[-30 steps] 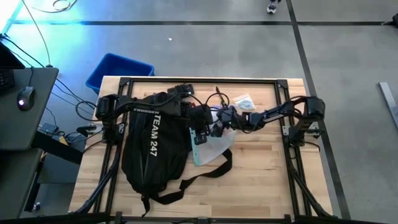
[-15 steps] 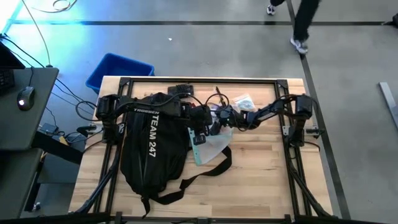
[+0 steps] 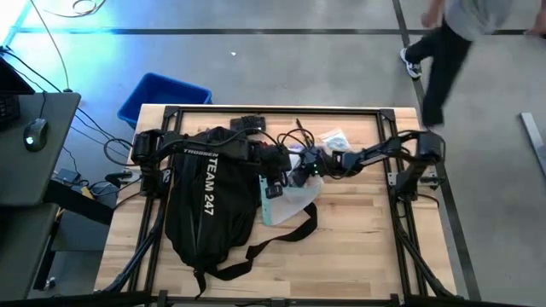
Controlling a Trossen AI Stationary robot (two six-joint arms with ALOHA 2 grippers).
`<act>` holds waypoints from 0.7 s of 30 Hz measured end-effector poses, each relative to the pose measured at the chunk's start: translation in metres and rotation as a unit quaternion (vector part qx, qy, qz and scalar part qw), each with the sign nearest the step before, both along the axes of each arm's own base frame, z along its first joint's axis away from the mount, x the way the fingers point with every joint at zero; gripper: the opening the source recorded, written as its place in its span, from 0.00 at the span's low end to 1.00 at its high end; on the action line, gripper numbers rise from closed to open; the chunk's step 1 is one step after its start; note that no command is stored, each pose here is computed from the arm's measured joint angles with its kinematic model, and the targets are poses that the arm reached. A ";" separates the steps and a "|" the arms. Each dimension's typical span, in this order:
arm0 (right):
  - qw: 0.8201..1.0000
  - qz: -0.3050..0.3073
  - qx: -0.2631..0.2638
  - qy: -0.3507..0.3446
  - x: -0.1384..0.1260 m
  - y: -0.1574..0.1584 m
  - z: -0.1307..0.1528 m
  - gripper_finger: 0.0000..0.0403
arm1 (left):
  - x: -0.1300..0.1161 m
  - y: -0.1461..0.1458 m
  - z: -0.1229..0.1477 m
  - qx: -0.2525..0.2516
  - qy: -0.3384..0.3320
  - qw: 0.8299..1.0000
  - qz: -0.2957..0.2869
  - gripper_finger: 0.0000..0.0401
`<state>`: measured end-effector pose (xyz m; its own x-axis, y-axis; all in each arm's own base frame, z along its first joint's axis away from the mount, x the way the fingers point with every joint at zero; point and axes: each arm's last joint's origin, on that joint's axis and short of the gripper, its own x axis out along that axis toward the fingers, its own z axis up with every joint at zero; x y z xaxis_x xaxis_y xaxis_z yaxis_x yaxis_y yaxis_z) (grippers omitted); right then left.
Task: Unpack backpack
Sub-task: Remove the white charger adapter from the transparent zip bag
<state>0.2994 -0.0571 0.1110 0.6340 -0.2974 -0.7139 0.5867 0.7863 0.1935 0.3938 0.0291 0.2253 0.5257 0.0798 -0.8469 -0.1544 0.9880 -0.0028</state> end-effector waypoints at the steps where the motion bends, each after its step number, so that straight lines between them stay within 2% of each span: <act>1: 1.000 0.006 0.000 0.005 -0.002 0.004 0.005 0.35 | 0.000 0.001 0.000 0.005 0.001 1.000 0.005 0.00; 7: 0.998 0.058 -0.005 0.017 -0.024 0.030 0.050 0.35 | 0.000 0.006 0.000 0.011 0.001 1.000 0.016 0.00; 12: 0.997 0.075 0.024 -0.022 -0.062 0.047 0.103 0.35 | -0.001 0.005 0.000 0.009 0.002 1.000 0.018 0.00; 15: 0.996 0.077 0.045 -0.014 -0.092 0.053 0.122 0.35 | 0.000 0.003 0.000 0.010 0.001 1.000 0.017 0.00; 18: 0.996 0.055 0.067 0.014 -0.122 0.055 0.130 0.35 | 0.000 0.003 0.000 0.010 -0.001 1.000 0.026 0.00; 21: 0.998 -0.014 0.056 0.037 -0.144 0.052 0.127 0.35 | 0.001 0.004 0.000 0.010 -0.004 1.000 0.027 0.00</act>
